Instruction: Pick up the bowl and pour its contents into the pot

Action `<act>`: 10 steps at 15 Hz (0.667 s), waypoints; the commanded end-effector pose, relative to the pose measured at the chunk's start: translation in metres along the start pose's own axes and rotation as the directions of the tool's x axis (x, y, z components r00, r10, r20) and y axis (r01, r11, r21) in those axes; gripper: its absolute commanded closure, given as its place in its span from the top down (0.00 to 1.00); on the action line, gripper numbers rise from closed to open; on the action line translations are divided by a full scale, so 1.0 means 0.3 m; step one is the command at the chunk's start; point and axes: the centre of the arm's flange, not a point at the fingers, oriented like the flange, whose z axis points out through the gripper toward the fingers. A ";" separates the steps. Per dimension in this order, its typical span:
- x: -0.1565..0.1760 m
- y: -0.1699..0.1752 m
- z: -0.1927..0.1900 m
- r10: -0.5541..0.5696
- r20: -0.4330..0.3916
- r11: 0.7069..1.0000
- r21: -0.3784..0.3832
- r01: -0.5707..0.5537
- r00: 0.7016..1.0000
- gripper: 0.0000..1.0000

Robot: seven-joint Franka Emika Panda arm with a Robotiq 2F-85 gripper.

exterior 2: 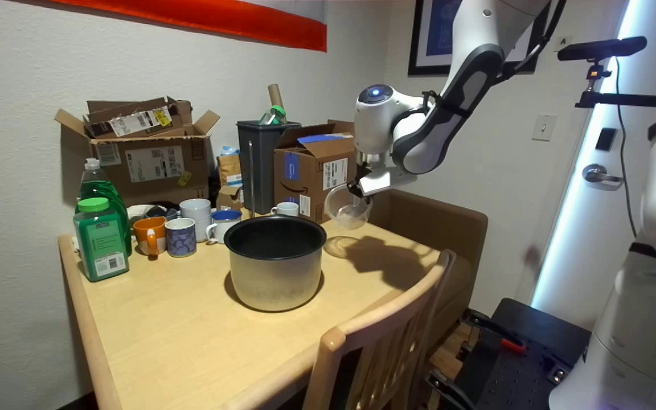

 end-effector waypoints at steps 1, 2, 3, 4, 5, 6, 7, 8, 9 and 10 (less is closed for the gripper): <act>0.032 0.024 0.068 -0.011 0.071 0.998 0.061 0.006 0.997 0.03; 0.032 0.028 0.085 -0.007 0.095 0.997 0.076 0.000 0.995 0.03; 0.033 0.031 0.102 -0.004 0.119 0.995 0.097 -0.008 0.993 0.03; 0.033 0.032 0.113 0.000 0.134 0.992 0.126 -0.017 0.991 0.03; 0.034 0.033 0.117 0.001 0.141 0.988 0.154 -0.023 0.990 0.03; 0.036 0.032 0.123 0.001 0.147 0.984 0.174 -0.027 0.989 0.03; 0.041 0.037 0.132 0.006 0.154 0.981 0.193 -0.036 0.988 0.03; 0.045 0.044 0.141 0.008 0.161 0.977 0.210 -0.042 0.987 0.03; 0.047 0.052 0.150 0.013 0.170 0.974 0.221 -0.051 0.985 0.03; 0.037 0.057 0.160 0.016 0.181 0.970 0.235 -0.059 0.983 0.03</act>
